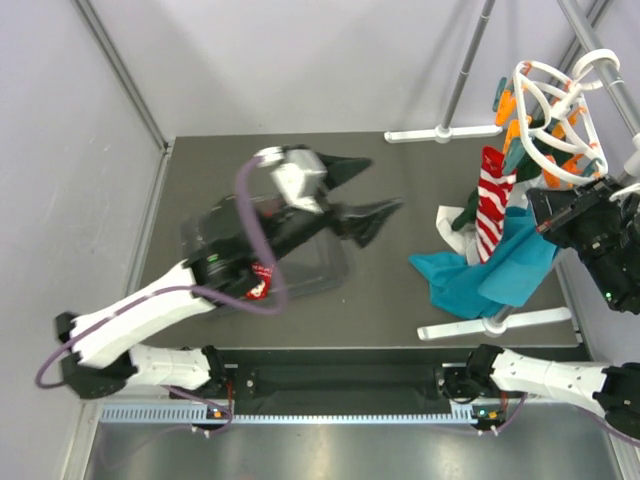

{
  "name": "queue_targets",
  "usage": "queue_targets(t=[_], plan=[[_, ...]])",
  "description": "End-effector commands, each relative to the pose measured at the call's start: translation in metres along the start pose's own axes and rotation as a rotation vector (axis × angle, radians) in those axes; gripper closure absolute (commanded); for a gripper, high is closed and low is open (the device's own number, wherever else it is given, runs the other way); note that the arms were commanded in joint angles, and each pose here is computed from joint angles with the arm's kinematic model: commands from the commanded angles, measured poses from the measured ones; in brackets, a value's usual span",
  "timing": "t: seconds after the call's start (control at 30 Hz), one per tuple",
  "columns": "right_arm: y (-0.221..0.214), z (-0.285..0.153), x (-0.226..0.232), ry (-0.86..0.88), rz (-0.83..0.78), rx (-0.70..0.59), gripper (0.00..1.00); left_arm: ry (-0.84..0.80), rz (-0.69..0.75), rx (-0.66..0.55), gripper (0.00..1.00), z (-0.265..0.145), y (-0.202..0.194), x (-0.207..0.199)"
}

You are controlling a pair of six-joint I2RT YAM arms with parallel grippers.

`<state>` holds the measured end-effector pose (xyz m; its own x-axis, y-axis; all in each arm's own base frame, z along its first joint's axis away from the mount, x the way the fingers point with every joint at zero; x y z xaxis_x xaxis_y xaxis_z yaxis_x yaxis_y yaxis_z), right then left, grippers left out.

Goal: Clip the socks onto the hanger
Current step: Open the clamp at the hanger.

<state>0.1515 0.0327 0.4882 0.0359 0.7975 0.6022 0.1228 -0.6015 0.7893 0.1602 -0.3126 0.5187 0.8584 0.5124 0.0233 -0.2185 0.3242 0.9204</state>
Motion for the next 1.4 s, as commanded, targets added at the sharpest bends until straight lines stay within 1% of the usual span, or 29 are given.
queue_targets(t=[0.0, 0.03, 0.07, 0.1, 0.13, 0.17, 0.2, 0.23, 0.27, 0.33, 0.47, 0.5, 0.57, 0.6, 0.67, 0.73, 0.87, 0.93, 1.0, 1.03, 1.13, 1.37], plan=[[0.006, -0.006, 0.007, 0.062, 0.036, 0.002, 1.0, -0.172, -0.028, 0.015, 0.13, 0.057, -0.037, -0.035], [0.006, -0.007, 0.008, 0.067, 0.036, 0.004, 1.0, -0.227, -0.037, 0.006, 0.13, 0.067, -0.037, -0.044], [0.007, -0.008, 0.008, 0.073, 0.045, 0.004, 1.0, -0.253, -0.054, 0.047, 0.14, 0.085, -0.062, -0.052], [0.007, -0.009, 0.007, 0.076, 0.046, 0.003, 1.0, -0.267, -0.057, -0.001, 0.14, 0.096, -0.046, -0.055], [0.008, -0.009, 0.006, 0.076, 0.047, 0.001, 1.0, -0.265, -0.062, -0.001, 0.14, 0.105, -0.05, -0.055], [0.009, -0.01, 0.005, 0.072, 0.051, -0.001, 1.0, -0.256, -0.067, 0.032, 0.15, 0.118, -0.072, -0.056], [0.011, -0.012, 0.003, 0.069, 0.057, -0.009, 1.0, -0.259, -0.066, 0.006, 0.15, 0.125, -0.062, -0.057], [0.013, -0.012, 0.002, 0.067, 0.056, -0.015, 1.0, -0.267, -0.065, -0.002, 0.16, 0.13, -0.063, -0.058], [0.015, -0.013, 0.002, 0.069, 0.06, -0.022, 1.0, -0.285, -0.077, 0.002, 0.17, 0.137, -0.073, -0.063], [0.023, -0.016, -0.001, 0.066, 0.058, -0.042, 1.0, -0.3, -0.077, -0.031, 0.18, 0.145, -0.076, -0.066], [0.031, -0.019, -0.002, 0.072, 0.051, -0.056, 0.96, -0.296, -0.069, -0.052, 0.19, 0.155, -0.084, -0.066], [0.032, -0.02, -0.002, 0.072, 0.051, -0.058, 0.95, -0.309, -0.069, -0.068, 0.19, 0.156, -0.079, -0.069], [0.031, -0.019, -0.004, 0.062, 0.04, -0.062, 0.93, -0.328, -0.069, -0.07, 0.23, 0.161, -0.083, -0.072], [0.032, -0.019, -0.005, 0.058, 0.037, -0.065, 0.92, -0.347, -0.068, -0.093, 0.24, 0.163, -0.074, -0.075], [0.031, -0.018, -0.006, 0.048, 0.033, -0.069, 0.89, -0.36, -0.07, -0.106, 0.26, 0.165, -0.072, -0.077], [0.032, -0.017, -0.007, 0.036, 0.024, -0.075, 0.89, -0.361, -0.068, -0.119, 0.26, 0.168, -0.066, -0.077], [0.036, -0.018, -0.007, 0.035, 0.02, -0.086, 0.88, -0.371, -0.057, -0.124, 0.32, 0.174, -0.066, -0.078], [0.037, -0.019, -0.008, 0.037, 0.018, -0.09, 0.88, -0.386, -0.062, -0.106, 0.34, 0.178, -0.075, -0.08], [0.039, -0.02, -0.009, 0.037, 0.02, -0.095, 0.88, -0.394, -0.066, -0.115, 0.38, 0.181, -0.07, -0.08], [0.04, -0.021, -0.01, 0.039, 0.024, -0.097, 0.88, -0.393, -0.069, -0.099, 0.38, 0.184, -0.078, -0.079], [0.041, -0.021, -0.01, 0.04, 0.022, -0.099, 0.88, -0.397, -0.083, -0.101, 0.4, 0.187, -0.081, -0.077], [0.039, -0.019, -0.007, 0.04, 0.006, -0.093, 0.89, -0.415, -0.123, -0.126, 0.41, 0.19, -0.081, -0.071]])
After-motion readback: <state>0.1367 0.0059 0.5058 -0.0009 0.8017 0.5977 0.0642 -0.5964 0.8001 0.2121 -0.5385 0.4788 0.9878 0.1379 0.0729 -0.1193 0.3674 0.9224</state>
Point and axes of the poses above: each gripper's point midway between its finger pads, its own z axis out along the fingers, its own x axis along the line the jaws close on, y = z × x, the point moved 2 cm from there along -z, back along the fingers, and after that the axes turned 5 degrees about z, right-handed, at the moved point
